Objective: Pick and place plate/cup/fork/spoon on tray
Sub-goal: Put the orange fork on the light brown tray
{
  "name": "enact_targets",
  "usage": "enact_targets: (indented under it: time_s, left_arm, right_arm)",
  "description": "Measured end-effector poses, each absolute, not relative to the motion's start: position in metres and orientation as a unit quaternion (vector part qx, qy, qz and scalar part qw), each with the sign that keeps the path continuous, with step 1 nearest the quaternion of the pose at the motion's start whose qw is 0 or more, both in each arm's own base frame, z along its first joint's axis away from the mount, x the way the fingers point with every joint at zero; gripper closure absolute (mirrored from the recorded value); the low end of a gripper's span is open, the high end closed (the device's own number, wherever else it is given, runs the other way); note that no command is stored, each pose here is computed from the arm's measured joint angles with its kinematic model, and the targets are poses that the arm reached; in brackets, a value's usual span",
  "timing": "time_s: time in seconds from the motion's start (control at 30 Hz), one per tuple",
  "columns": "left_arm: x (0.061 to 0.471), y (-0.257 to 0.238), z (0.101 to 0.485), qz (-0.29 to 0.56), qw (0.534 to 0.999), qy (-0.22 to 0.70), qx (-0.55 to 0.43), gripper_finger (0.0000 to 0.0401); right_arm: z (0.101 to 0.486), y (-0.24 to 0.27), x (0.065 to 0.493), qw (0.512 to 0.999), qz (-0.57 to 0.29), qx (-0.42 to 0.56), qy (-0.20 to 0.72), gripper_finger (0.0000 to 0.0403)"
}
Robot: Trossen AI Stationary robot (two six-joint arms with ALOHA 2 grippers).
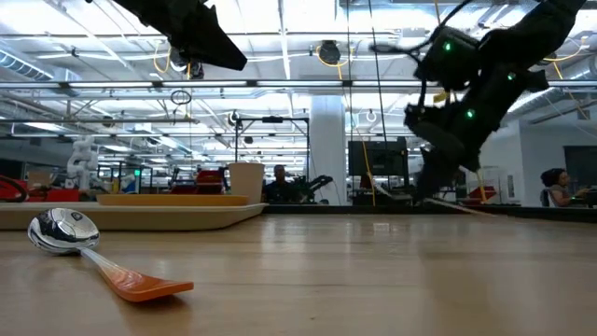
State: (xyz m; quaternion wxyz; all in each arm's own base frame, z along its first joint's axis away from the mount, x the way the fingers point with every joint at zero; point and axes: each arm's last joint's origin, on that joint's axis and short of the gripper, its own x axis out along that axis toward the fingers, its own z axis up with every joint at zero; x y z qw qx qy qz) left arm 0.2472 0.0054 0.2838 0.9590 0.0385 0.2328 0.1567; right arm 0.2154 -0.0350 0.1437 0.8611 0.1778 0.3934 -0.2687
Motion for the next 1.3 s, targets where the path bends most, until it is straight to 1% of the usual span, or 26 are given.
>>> enact_targets:
  time_s: [0.1, 0.27, 0.37, 0.43, 0.5, 0.6, 0.77, 0.83, 0.93, 1.0, 1.07, 1.2, 1.3]
  left_arm:
    - [0.247, 0.002, 0.284, 0.15, 0.96, 0.233, 0.042, 0.0272]
    - [0.251, -0.011, 0.281, 0.123, 0.964, 0.231, 0.055, 0.0272]
    - [0.259, -0.021, 0.274, 0.1, 0.964, 0.237, 0.064, 0.0271]
    - [0.27, -0.028, 0.269, 0.082, 0.969, 0.222, 0.068, 0.027]
    - [0.28, -0.034, 0.26, 0.07, 0.969, 0.224, 0.082, 0.0261]
    - [0.295, -0.037, 0.249, 0.066, 0.972, 0.209, 0.087, 0.0226]
    - [0.314, -0.035, 0.233, 0.066, 0.976, 0.192, 0.075, 0.0127]
    - [0.322, -0.036, 0.229, 0.061, 0.981, 0.17, 0.077, 0.0091]
    - [0.334, -0.039, 0.22, 0.041, 0.985, 0.142, 0.089, 0.0057]
    - [0.341, -0.04, 0.215, 0.038, 0.989, 0.115, 0.087, 0.0051]
    - [0.347, -0.041, 0.215, 0.041, 0.993, 0.073, 0.08, 0.0054]
    - [0.355, -0.04, 0.213, 0.041, 0.997, 0.012, 0.07, 0.0079]
    - [0.36, -0.04, 0.211, 0.024, 0.998, -0.02, 0.055, 0.0101]
  right_arm:
    - [0.16, -0.036, 0.223, 0.894, -0.247, 0.165, 0.334, 0.04]
    - [0.185, -0.034, 0.232, 0.943, -0.186, 0.15, 0.234, 0.0401]
    - [0.198, -0.031, 0.236, 0.96, -0.169, 0.136, 0.177, 0.0401]
    - [0.204, -0.028, 0.239, 0.97, -0.154, 0.121, 0.143, 0.0401]
    - [0.211, -0.023, 0.241, 0.979, -0.134, 0.103, 0.111, 0.0401]
    - [0.22, -0.016, 0.244, 0.99, -0.093, 0.078, 0.074, 0.0401]
    - [0.231, -0.005, 0.246, 0.997, -0.055, 0.056, 0.018, 0.0401]
    - [0.235, -0.002, 0.246, 0.997, -0.048, 0.055, -0.001, 0.0401]
    - [0.239, 0.002, 0.246, 0.998, -0.039, 0.047, -0.022, 0.0401]
    - [0.242, 0.004, 0.246, 0.998, -0.035, 0.043, -0.034, 0.0401]
    - [0.243, 0.007, 0.246, 0.998, -0.031, 0.042, -0.044, 0.0401]
    - [0.243, 0.012, 0.248, 0.998, -0.021, 0.024, -0.058, 0.0401]
    - [0.241, 0.016, 0.251, 0.997, -0.015, 0.016, -0.067, 0.0401]
